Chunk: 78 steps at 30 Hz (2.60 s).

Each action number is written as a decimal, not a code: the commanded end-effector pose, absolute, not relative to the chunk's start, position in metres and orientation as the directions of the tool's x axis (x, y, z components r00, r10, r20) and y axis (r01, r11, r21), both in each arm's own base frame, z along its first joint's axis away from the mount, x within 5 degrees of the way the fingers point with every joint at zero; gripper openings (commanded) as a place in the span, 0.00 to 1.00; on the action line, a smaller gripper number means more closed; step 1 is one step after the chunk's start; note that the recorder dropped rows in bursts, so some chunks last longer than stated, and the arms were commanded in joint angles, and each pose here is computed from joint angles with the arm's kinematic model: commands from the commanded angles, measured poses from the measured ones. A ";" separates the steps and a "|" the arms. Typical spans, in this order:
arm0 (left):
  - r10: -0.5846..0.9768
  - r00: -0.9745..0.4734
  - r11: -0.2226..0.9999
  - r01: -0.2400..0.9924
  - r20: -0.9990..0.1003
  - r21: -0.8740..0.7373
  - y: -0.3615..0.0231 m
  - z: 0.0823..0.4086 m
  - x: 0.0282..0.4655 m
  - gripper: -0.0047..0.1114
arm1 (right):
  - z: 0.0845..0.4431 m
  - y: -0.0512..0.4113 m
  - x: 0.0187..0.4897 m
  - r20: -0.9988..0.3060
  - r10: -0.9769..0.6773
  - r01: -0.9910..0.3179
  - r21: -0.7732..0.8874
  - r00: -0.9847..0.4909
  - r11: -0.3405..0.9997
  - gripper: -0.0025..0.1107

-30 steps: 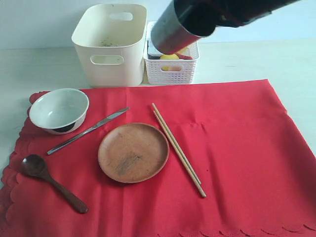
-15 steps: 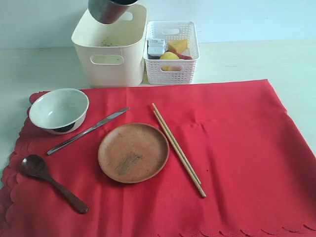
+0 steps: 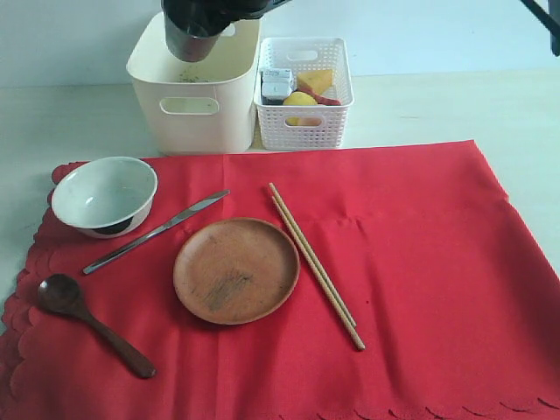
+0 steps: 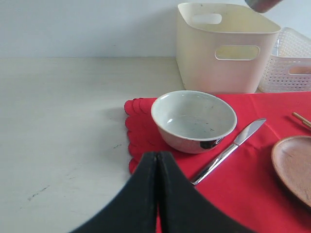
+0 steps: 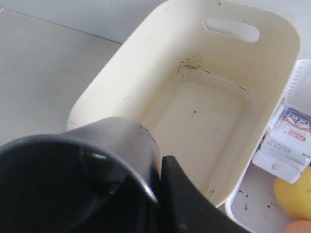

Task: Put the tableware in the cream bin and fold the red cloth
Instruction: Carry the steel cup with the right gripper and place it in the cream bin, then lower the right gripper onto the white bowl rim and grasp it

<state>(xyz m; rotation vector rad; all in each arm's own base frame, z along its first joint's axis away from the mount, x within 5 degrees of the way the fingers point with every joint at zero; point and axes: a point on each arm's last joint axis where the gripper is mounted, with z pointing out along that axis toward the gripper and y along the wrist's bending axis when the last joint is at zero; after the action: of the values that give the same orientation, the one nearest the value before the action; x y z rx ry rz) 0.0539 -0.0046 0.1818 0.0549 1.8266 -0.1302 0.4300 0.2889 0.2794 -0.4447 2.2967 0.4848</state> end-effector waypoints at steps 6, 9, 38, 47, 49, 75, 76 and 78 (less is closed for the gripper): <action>-0.033 -0.240 0.992 0.114 -0.970 -0.062 -0.005 0.184 0.054 0.05 | 0.258 0.295 0.446 -0.746 -0.062 -0.371 0.256 -0.664 0.893 0.02; -0.033 -0.240 0.992 0.114 -0.970 -0.062 -0.005 0.184 0.054 0.05 | 0.247 0.294 0.451 -0.748 -0.037 -0.335 0.251 -0.662 0.908 0.02; -0.033 -0.240 0.992 0.114 -0.970 -0.062 -0.005 0.184 0.054 0.05 | 0.261 0.289 0.449 -0.756 -0.012 -0.297 0.243 -0.655 0.923 0.43; -0.033 -0.240 0.992 0.114 -0.970 -0.062 -0.005 0.184 0.054 0.05 | 0.296 0.274 0.429 -0.711 -0.040 -0.269 0.213 -0.703 0.939 0.43; -0.033 -0.240 0.992 0.114 -0.970 -0.062 -0.005 0.184 0.054 0.05 | 0.299 0.271 0.425 -0.688 -0.059 -0.263 0.196 -0.723 0.945 0.43; -0.033 -0.240 0.992 0.114 -0.970 -0.062 -0.005 0.184 0.054 0.05 | 0.300 0.295 0.384 -0.512 -0.273 -0.454 0.270 -0.815 0.849 0.43; -0.033 -0.240 0.992 0.114 -0.970 -0.062 -0.005 0.184 0.054 0.05 | 0.299 0.299 0.381 -0.513 -0.285 -0.466 0.267 -0.809 0.843 0.43; -0.033 -0.240 0.992 0.114 -0.970 -0.062 -0.005 0.184 0.054 0.05 | 0.296 0.313 0.373 -0.519 -0.313 -0.498 0.266 -0.795 0.826 0.43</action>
<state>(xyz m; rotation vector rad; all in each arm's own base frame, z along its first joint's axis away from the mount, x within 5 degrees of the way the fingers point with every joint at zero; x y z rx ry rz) 0.0539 -0.0046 0.1818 0.0549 1.8266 -0.1302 0.3799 0.3023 0.2904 -0.5546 2.5829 0.5216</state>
